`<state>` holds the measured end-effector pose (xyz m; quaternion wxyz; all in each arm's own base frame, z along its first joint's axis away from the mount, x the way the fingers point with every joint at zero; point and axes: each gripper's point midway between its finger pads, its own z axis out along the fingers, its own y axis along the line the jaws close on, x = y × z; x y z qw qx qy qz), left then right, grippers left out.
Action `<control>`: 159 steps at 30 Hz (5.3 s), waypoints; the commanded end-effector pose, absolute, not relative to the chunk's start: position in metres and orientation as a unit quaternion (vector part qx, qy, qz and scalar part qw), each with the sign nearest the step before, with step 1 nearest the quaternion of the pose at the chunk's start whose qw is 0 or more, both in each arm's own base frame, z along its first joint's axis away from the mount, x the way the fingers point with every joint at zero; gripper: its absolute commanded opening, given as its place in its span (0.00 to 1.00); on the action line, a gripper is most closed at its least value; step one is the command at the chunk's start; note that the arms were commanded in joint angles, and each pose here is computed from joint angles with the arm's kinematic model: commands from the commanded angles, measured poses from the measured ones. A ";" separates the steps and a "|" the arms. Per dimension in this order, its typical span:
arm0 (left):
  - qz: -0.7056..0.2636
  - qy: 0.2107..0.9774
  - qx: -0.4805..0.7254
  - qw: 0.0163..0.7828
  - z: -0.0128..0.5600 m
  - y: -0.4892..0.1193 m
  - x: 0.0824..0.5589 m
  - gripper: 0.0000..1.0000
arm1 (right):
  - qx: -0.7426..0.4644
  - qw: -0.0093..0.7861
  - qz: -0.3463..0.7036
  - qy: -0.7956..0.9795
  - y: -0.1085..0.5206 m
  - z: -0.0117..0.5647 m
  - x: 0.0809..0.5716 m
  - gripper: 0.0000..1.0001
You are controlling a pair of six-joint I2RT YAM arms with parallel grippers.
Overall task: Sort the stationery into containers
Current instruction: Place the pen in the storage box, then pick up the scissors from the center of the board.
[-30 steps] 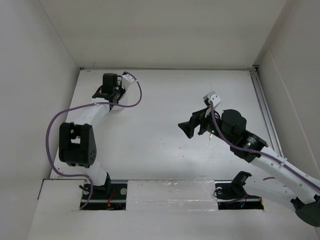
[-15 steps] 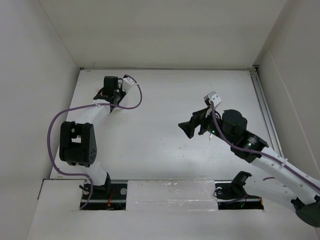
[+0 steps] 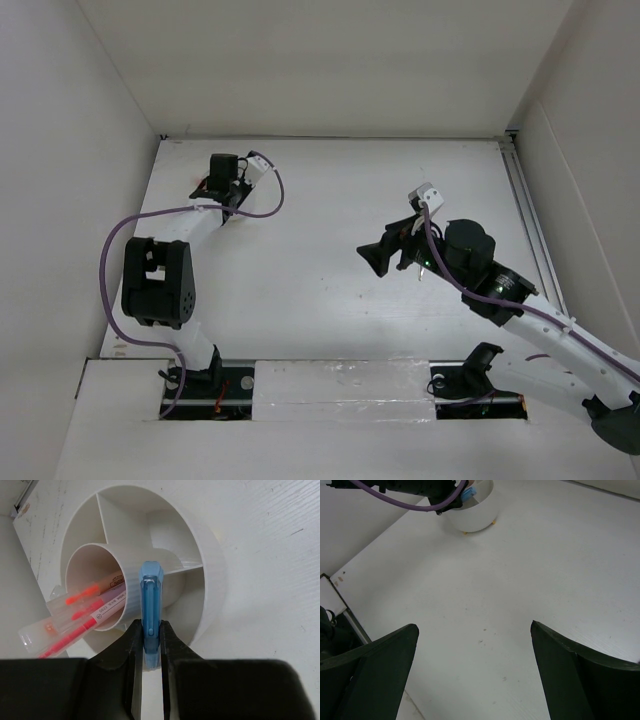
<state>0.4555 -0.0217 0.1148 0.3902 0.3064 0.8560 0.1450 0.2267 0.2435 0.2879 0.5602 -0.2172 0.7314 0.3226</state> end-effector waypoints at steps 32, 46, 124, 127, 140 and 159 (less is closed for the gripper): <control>0.105 0.793 0.225 0.556 0.265 -0.038 0.447 0.49 | -0.196 0.582 0.313 0.724 0.244 0.294 0.239 1.00; -0.243 0.716 0.013 0.654 0.388 -0.117 0.366 1.00 | 0.086 0.487 0.079 0.866 0.114 0.182 0.327 1.00; -0.259 0.626 -0.072 0.732 0.419 -0.076 0.266 1.00 | 0.151 0.235 -0.002 0.960 0.008 0.026 0.385 0.07; -0.259 0.626 -0.072 0.732 0.419 -0.076 0.266 1.00 | 0.155 0.234 0.002 0.960 0.006 0.026 0.385 0.12; -0.334 0.659 0.026 0.673 0.405 -0.125 0.272 1.00 | 0.111 0.286 0.043 0.951 0.038 0.058 0.398 0.00; -0.601 0.633 0.218 0.437 0.352 -0.219 0.234 1.00 | -0.060 0.552 0.230 0.799 0.237 0.305 0.361 0.00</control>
